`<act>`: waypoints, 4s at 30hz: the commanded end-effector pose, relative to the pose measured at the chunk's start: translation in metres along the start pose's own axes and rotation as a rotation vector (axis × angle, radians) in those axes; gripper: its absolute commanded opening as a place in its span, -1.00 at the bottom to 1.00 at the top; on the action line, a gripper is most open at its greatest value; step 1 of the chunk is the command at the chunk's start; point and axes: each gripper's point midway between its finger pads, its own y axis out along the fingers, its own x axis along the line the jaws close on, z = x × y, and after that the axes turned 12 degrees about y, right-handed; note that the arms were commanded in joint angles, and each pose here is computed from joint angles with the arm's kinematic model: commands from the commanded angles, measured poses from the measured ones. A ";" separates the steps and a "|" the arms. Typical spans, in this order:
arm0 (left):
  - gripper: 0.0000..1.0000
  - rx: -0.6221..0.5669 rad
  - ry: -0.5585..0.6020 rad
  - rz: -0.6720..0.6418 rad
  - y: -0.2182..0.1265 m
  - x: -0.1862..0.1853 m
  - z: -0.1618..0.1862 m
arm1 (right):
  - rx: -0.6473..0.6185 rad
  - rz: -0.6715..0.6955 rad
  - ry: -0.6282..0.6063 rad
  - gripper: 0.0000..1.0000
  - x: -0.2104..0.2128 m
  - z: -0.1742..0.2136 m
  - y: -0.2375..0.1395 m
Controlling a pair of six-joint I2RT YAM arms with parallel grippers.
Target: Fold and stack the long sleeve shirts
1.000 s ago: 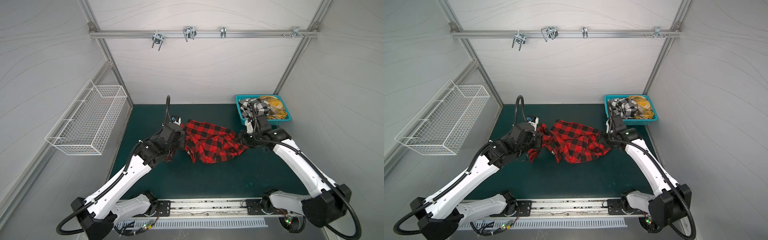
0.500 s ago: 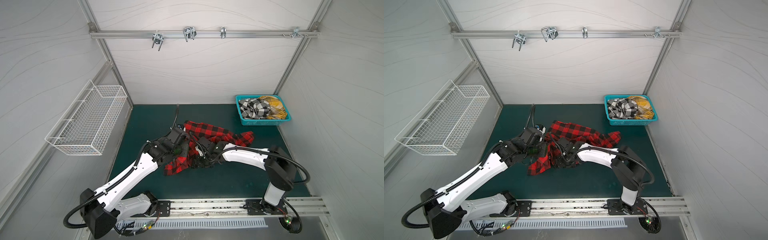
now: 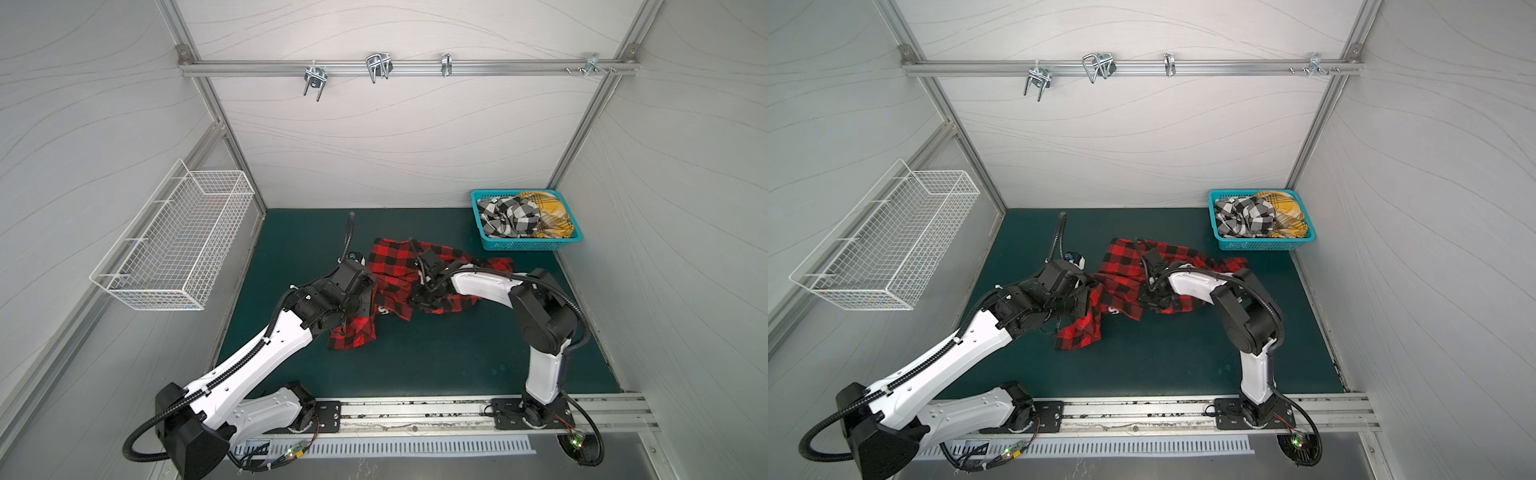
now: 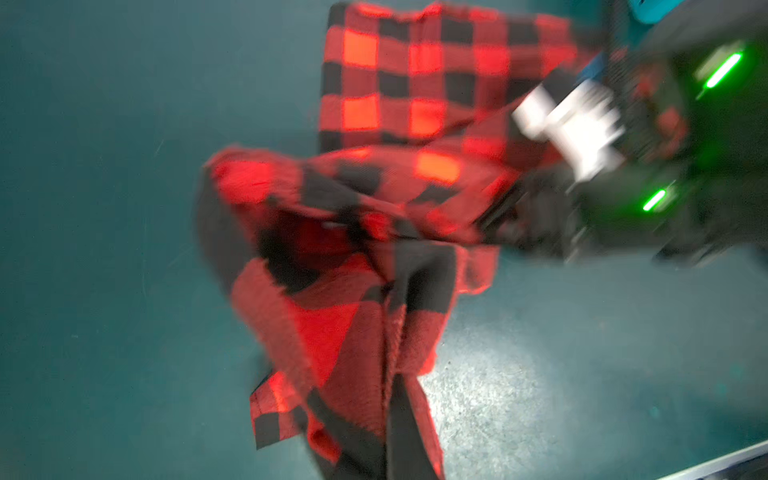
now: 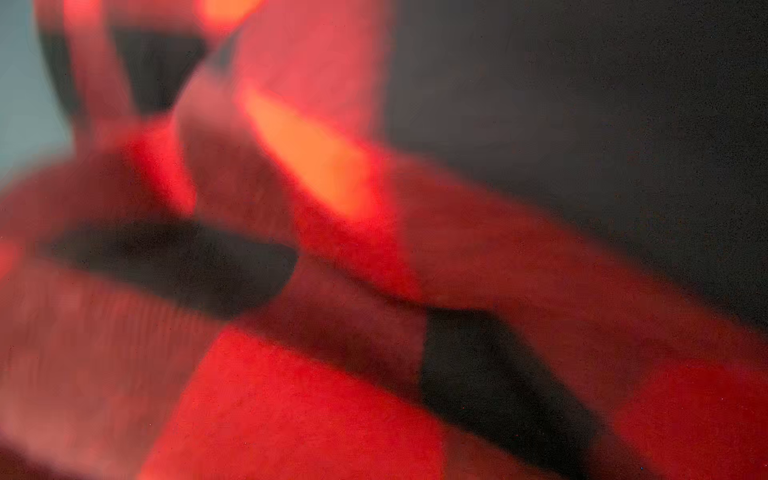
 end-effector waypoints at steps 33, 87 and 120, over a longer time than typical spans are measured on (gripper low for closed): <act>0.93 0.406 -0.462 0.346 0.053 -0.069 0.112 | 0.027 -0.315 0.131 0.28 0.020 0.041 -0.006; 0.12 -0.179 -0.088 -0.464 -0.055 0.096 -0.137 | -0.172 -0.173 -0.115 -1.00 -0.041 0.033 -0.259; 0.99 0.186 -0.705 0.616 0.068 -0.138 -0.011 | -0.110 -0.126 -0.016 -1.00 -0.075 0.045 -0.249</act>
